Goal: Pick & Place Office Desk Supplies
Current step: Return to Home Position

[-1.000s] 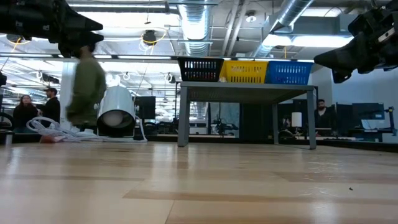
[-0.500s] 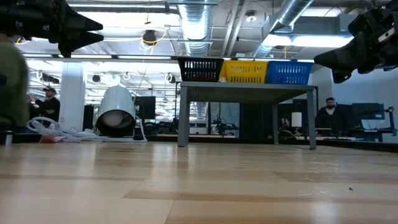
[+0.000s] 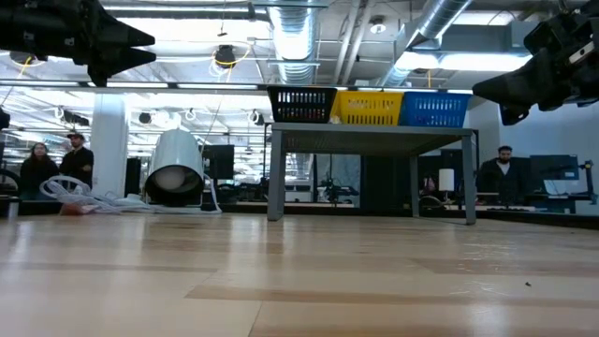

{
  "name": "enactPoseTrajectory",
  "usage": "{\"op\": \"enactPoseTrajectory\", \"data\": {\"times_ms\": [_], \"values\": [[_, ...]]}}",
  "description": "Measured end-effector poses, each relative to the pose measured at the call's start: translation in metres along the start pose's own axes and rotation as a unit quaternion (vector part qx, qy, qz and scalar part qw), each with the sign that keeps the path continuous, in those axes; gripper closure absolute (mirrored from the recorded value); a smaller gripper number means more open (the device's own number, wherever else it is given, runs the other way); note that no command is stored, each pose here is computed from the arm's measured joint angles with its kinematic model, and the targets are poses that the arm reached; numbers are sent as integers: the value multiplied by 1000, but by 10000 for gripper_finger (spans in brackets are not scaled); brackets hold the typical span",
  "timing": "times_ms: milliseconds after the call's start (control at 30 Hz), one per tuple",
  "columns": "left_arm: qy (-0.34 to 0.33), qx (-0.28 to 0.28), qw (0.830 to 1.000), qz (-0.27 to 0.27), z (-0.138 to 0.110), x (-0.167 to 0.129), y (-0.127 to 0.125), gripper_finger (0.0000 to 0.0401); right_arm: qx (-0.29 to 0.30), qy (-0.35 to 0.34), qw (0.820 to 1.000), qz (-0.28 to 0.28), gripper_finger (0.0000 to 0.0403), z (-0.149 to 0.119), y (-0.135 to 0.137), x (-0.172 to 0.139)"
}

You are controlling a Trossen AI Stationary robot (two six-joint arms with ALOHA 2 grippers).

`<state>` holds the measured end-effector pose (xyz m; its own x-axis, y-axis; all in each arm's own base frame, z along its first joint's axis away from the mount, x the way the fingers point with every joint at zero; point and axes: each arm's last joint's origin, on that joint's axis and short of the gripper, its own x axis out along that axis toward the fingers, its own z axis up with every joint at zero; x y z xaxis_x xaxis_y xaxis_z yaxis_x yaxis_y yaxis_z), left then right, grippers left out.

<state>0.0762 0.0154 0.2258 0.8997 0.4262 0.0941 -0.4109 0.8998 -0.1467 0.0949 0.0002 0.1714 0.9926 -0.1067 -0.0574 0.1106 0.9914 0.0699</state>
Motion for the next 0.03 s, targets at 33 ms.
{"op": "enactPoseTrajectory", "data": {"times_ms": [33], "values": [[0,0,1000,0,0,0,0,206,0,0,1000,0,403,0,0,0]]}}
